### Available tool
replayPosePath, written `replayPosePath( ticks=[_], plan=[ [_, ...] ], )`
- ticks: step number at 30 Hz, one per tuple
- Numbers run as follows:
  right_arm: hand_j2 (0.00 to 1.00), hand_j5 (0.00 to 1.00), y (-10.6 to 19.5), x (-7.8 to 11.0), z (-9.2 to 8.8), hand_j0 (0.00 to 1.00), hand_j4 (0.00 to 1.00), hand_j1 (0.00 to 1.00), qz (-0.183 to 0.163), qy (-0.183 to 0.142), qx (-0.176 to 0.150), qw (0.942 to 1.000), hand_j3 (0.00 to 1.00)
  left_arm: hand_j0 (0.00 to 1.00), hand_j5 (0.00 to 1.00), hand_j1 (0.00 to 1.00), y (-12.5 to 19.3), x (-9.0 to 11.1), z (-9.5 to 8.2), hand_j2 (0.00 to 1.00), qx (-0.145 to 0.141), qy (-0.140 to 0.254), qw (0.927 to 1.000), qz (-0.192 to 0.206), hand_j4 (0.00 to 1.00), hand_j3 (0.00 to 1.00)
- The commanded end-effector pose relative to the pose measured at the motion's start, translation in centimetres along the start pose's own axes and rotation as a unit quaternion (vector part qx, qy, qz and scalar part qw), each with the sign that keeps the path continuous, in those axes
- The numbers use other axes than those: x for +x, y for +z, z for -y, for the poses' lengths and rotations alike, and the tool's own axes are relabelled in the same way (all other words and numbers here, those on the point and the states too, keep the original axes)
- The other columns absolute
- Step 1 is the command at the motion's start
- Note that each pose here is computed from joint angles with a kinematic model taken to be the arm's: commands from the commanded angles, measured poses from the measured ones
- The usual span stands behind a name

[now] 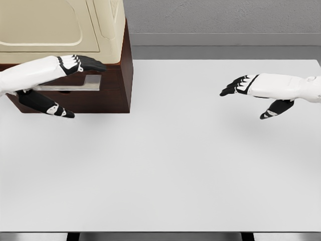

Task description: Open the cabinet drawer with left arm, and place a switch into the drawer with right arm

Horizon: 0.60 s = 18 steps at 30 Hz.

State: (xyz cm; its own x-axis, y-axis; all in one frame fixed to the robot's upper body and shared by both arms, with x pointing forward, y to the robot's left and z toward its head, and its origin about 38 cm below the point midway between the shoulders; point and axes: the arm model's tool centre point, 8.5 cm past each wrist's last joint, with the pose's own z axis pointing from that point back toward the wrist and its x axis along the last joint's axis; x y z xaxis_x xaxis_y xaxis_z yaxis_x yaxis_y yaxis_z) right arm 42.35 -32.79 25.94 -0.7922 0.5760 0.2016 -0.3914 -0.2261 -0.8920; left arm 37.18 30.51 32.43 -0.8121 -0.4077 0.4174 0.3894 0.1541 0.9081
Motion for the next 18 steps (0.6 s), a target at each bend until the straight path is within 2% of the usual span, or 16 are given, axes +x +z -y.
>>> replayPosePath(
  ticks=[1, 7, 12, 14, 15, 18],
  plan=[
    [1.00, 1.00, 0.2, -0.2, 0.0, 1.00, 1.00, 1.00, -0.003, -0.004, -0.002, 1.0000, 1.00, 1.00, 1.00, 1.00, 0.3, -0.1, 0.1, 1.00, 0.003, 0.010, 0.9999, -0.004, 1.00, 1.00],
    [1.00, 1.00, 0.4, -0.5, -0.7, 1.00, 1.00, 1.00, -0.008, -0.012, 0.003, 0.9999, 1.00, 1.00, 1.00, 1.00, 0.3, -0.1, 0.1, 1.00, 0.004, 0.014, 0.9999, -0.004, 1.00, 1.00],
    [1.00, 1.00, 1.3, -2.3, -0.4, 1.00, 1.00, 1.00, -0.036, -0.025, -0.007, 0.9990, 1.00, 1.00, 1.00, 1.00, 0.6, -0.3, 0.5, 1.00, 0.000, 0.018, 0.9998, -0.008, 1.00, 1.00],
    [1.00, 1.00, 1.9, -3.2, 0.5, 1.00, 1.00, 1.00, -0.051, -0.026, -0.015, 0.9982, 1.00, 1.00, 1.00, 1.00, 0.6, -0.3, 0.1, 1.00, 0.021, 0.017, 0.9996, -0.008, 1.00, 1.00],
    [1.00, 1.00, 2.0, -4.2, 0.4, 1.00, 1.00, 1.00, -0.063, -0.036, -0.021, 0.9971, 1.00, 1.00, 1.00, 1.00, 0.5, -0.3, -0.3, 1.00, 0.045, 0.016, 0.9988, -0.008, 1.00, 1.00],
    [1.00, 1.00, 1.4, -6.8, -0.2, 1.00, 1.00, 1.00, -0.090, -0.069, -0.031, 0.9931, 1.00, 1.00, 1.00, 1.00, 0.1, -0.2, -0.6, 1.00, 0.057, 0.016, 0.9982, -0.002, 1.00, 1.00]
  ],
)
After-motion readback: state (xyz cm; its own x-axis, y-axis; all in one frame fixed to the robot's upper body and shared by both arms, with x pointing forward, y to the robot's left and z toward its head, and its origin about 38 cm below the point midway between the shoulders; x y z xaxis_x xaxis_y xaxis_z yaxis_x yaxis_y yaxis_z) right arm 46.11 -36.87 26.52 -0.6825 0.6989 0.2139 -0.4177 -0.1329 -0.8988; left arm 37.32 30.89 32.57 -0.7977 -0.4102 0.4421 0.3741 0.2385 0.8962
